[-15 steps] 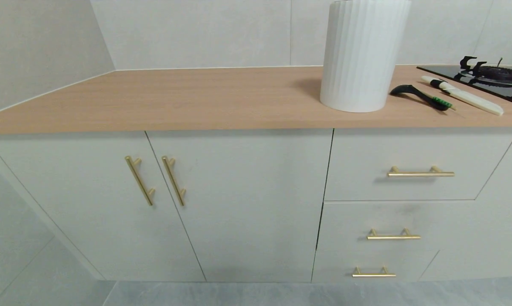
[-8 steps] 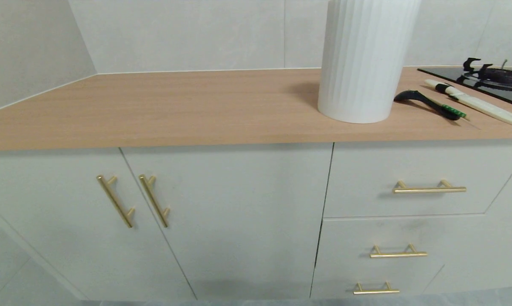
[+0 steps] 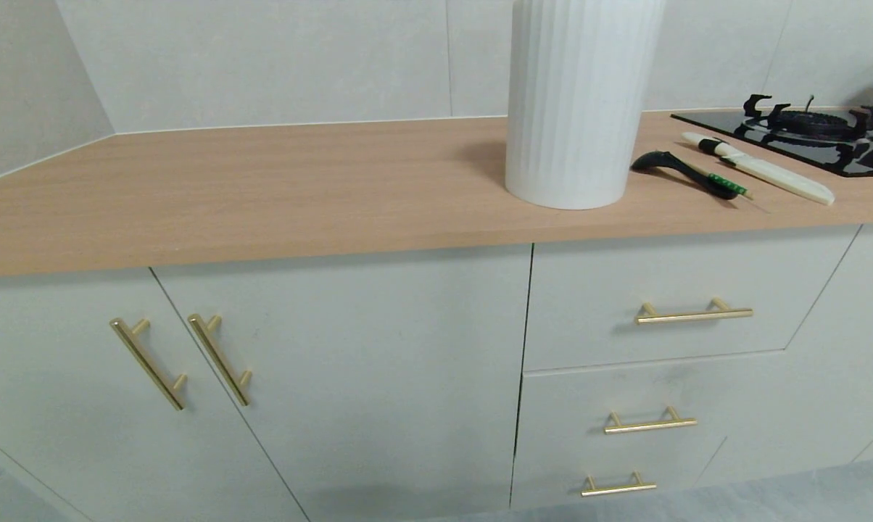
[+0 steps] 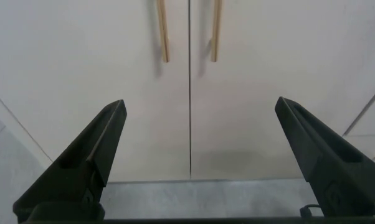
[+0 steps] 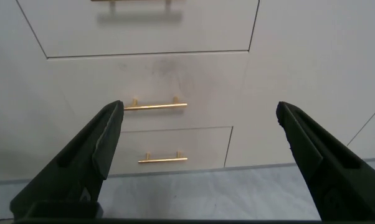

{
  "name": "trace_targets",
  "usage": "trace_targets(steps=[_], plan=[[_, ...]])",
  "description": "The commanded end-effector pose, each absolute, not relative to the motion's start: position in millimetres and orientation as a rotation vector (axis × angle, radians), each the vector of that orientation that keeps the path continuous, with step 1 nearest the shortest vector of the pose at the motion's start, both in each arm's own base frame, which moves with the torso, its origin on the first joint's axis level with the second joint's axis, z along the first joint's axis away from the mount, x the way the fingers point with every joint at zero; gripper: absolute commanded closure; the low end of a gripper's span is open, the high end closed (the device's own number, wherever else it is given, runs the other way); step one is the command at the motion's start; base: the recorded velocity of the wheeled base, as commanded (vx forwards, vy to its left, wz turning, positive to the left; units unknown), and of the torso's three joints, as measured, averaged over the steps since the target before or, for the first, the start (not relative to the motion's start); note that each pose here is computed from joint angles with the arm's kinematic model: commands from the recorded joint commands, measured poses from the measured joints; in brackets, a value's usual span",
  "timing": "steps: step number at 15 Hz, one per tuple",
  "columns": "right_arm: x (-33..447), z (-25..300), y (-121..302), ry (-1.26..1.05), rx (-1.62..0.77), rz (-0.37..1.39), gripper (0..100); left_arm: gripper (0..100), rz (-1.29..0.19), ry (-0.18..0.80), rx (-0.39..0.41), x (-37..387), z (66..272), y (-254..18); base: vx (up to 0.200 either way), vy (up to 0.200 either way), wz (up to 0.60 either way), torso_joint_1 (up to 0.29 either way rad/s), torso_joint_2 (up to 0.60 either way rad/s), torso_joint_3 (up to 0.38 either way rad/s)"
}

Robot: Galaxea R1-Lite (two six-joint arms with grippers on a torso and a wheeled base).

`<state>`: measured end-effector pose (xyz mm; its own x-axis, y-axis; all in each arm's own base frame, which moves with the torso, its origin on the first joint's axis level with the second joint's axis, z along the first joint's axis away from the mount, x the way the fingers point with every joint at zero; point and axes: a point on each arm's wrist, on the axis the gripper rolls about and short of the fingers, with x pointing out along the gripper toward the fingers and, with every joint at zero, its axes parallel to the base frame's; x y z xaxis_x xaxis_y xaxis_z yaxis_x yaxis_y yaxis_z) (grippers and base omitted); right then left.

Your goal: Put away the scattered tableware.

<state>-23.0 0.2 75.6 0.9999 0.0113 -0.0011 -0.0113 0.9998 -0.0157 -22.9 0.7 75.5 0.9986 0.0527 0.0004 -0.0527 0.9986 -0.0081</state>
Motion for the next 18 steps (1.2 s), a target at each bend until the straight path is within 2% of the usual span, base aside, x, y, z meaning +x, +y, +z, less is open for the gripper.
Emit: trace_targets(steps=[1, 4, 6, 17, 18], plan=[[-22.9, 75.6, 0.2, 0.001, -0.017, 0.012, 0, 0, 0.054, 0.0, -0.009, -22.8, 75.5, 0.7, 0.0, 0.0, 0.0, 0.0, 0.0, 0.0], [-22.8, 75.6, 0.2, 0.003, -0.017, 0.012, 0, 0, 0.054, 0.0, -0.008, -22.8, 75.5, 0.7, 0.0, 0.0, 0.0, 0.0, 0.0, 0.0], [-22.9, 75.6, 0.2, 0.001, -0.017, 0.012, 0, 0, 0.054, 0.0, -0.008, -22.8, 75.5, 0.7, 0.0, 0.0, 0.6, 0.002, 0.0, 0.002], [-22.9, 75.6, 0.2, 0.001, -0.012, 0.011, 0, 0, 0.054, -0.002, -0.005, -22.8, 75.6, 0.7, 0.0, 0.0, 0.0, 0.0, 0.0, 0.0], [-22.9, 75.6, 0.2, 0.001, -0.012, 0.011, 0, 0, 0.054, 0.0, -0.003, -22.8, 75.5, 0.7, 0.0, -0.2, 0.0, 0.002, 0.0, -0.002]])
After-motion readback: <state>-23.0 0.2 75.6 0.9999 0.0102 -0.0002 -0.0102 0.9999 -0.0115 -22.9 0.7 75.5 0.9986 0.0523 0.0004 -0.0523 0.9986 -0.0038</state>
